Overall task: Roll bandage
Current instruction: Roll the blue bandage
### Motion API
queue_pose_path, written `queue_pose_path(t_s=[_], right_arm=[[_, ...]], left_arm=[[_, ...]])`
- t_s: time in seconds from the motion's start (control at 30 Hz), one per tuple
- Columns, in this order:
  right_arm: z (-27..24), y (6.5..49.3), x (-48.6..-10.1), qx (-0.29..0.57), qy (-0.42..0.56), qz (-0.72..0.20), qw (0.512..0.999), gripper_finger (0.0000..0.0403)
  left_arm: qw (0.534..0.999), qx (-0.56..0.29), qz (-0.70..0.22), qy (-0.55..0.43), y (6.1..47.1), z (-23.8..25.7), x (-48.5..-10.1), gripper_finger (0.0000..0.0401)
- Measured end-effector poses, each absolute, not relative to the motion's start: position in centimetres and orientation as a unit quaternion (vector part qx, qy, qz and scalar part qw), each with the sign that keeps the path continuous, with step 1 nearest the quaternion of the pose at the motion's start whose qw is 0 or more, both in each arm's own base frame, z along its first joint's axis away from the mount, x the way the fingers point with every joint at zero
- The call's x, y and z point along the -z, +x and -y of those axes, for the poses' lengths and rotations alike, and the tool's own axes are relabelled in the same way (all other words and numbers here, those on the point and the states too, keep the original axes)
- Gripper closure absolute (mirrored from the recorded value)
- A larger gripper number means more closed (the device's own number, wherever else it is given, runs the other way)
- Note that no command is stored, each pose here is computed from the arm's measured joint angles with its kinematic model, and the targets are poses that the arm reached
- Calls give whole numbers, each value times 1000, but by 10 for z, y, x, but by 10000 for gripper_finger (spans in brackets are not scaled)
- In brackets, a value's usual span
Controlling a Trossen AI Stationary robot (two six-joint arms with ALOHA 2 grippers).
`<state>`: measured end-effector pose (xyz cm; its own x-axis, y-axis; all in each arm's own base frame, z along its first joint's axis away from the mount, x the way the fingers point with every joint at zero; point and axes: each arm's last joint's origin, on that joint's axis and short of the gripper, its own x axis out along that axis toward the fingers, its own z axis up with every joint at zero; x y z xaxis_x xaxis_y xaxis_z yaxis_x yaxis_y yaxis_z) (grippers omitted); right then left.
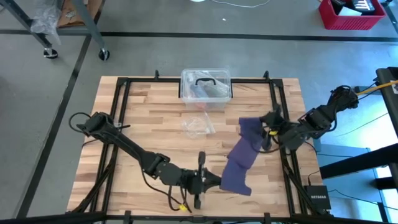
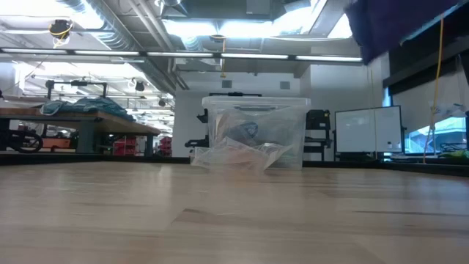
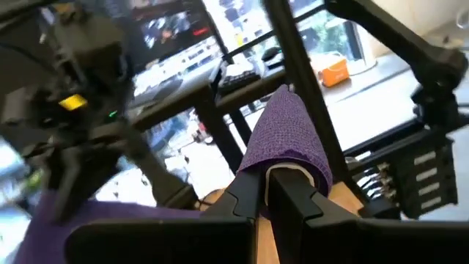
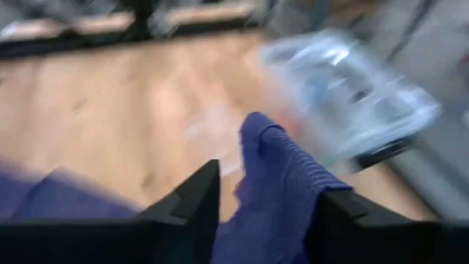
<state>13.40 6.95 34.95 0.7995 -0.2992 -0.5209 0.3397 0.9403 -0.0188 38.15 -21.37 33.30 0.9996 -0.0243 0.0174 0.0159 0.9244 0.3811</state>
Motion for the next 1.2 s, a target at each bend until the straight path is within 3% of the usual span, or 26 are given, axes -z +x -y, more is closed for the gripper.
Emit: queue_pose_path(t_s=[0.17,0.3,0.53,0.73,0.87,1.2], right_arm=[[-76,133,-346,79,107,-330,935,173],[-76,133,-347,74,118,-332,933,156],[-77,134,-346,73,124,-337,930,155],[-80,133,-341,62,174,-374,909,155],[-82,135,-330,68,169,-386,904,155],[-104,142,-300,32,100,-315,943,155]], left_arm=[[986,4,20,163,375,208,-346,393],[986,1,21,166,376,206,-347,393],[980,-47,23,192,378,177,-363,393],[976,-112,-41,183,369,171,-360,393],[977,-121,-21,177,370,167,-367,393],[967,-151,-15,205,341,188,-385,393]])
